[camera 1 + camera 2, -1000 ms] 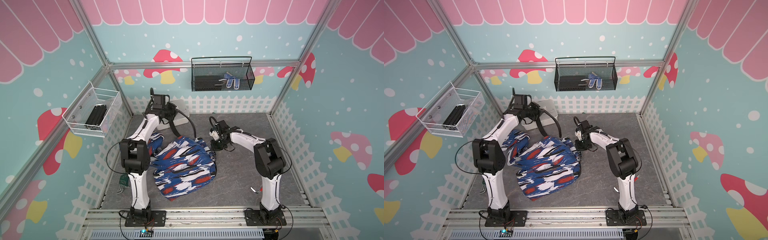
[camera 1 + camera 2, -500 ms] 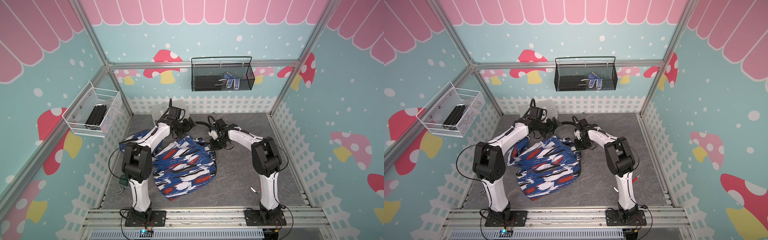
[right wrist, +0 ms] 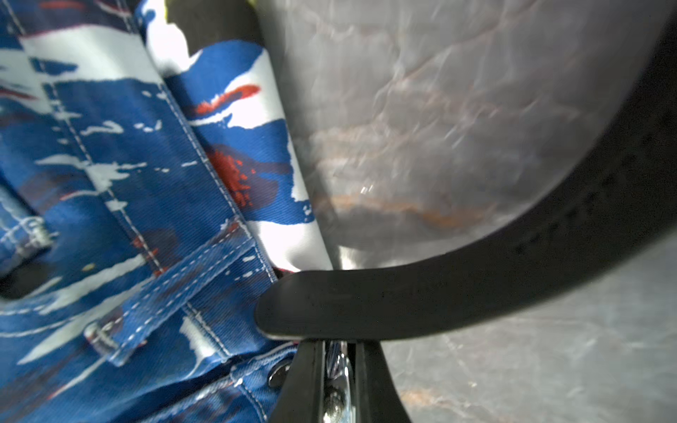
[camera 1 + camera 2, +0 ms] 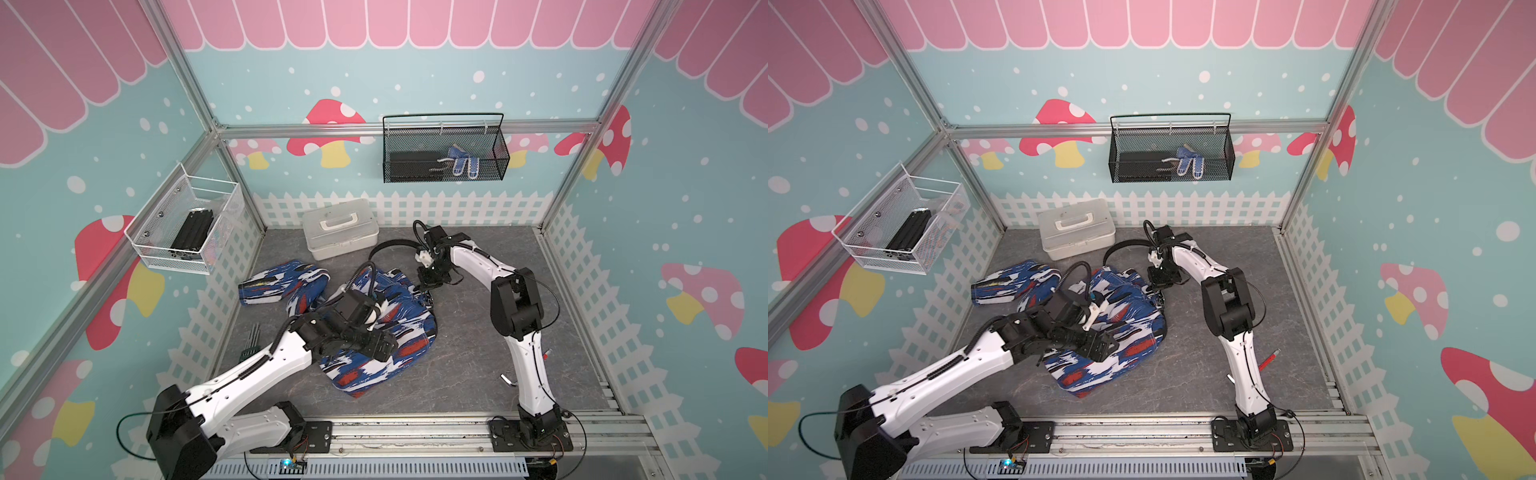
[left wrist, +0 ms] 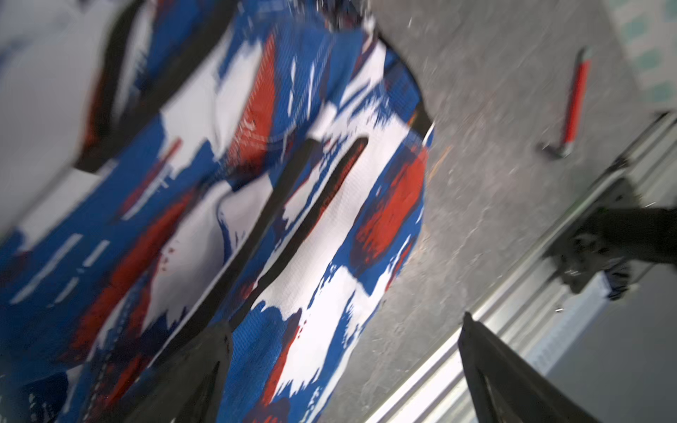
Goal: Remove the belt from the trousers
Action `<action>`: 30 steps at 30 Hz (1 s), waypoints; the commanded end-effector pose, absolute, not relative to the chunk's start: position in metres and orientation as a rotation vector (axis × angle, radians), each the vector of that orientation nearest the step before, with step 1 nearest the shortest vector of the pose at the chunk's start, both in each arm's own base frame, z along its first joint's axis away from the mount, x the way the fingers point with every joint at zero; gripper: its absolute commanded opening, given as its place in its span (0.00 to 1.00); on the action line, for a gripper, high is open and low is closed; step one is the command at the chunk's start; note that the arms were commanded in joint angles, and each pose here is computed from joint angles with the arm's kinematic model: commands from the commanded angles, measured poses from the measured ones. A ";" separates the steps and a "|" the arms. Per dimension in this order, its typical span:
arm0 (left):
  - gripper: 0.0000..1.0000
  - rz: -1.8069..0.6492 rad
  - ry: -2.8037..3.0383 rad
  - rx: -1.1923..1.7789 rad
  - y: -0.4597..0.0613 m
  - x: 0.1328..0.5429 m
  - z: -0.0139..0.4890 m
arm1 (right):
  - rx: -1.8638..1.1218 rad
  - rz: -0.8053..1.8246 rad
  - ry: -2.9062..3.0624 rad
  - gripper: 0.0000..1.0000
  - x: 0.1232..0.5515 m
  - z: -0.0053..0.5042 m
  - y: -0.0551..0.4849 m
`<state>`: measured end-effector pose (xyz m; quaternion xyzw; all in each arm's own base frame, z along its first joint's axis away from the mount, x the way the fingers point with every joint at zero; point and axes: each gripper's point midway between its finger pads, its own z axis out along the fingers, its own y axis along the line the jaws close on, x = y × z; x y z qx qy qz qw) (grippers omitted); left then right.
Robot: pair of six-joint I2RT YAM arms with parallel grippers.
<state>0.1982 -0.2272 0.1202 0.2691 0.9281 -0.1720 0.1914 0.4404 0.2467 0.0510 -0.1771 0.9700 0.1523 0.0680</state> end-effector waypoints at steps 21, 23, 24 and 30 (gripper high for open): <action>0.00 -0.066 2.600 1.116 -0.284 0.245 0.013 | -0.572 0.385 2.913 0.41 0.453 0.052 0.239; 0.00 -0.078 2.608 1.103 -0.282 0.243 0.012 | -0.588 0.371 2.885 0.53 0.456 0.062 0.239; 0.00 -0.082 2.607 1.102 -0.283 0.242 0.012 | -0.594 0.361 2.878 0.56 0.456 0.066 0.237; 0.00 -0.113 2.612 1.089 -0.287 0.241 0.013 | -0.584 0.386 2.928 0.56 0.430 0.072 0.231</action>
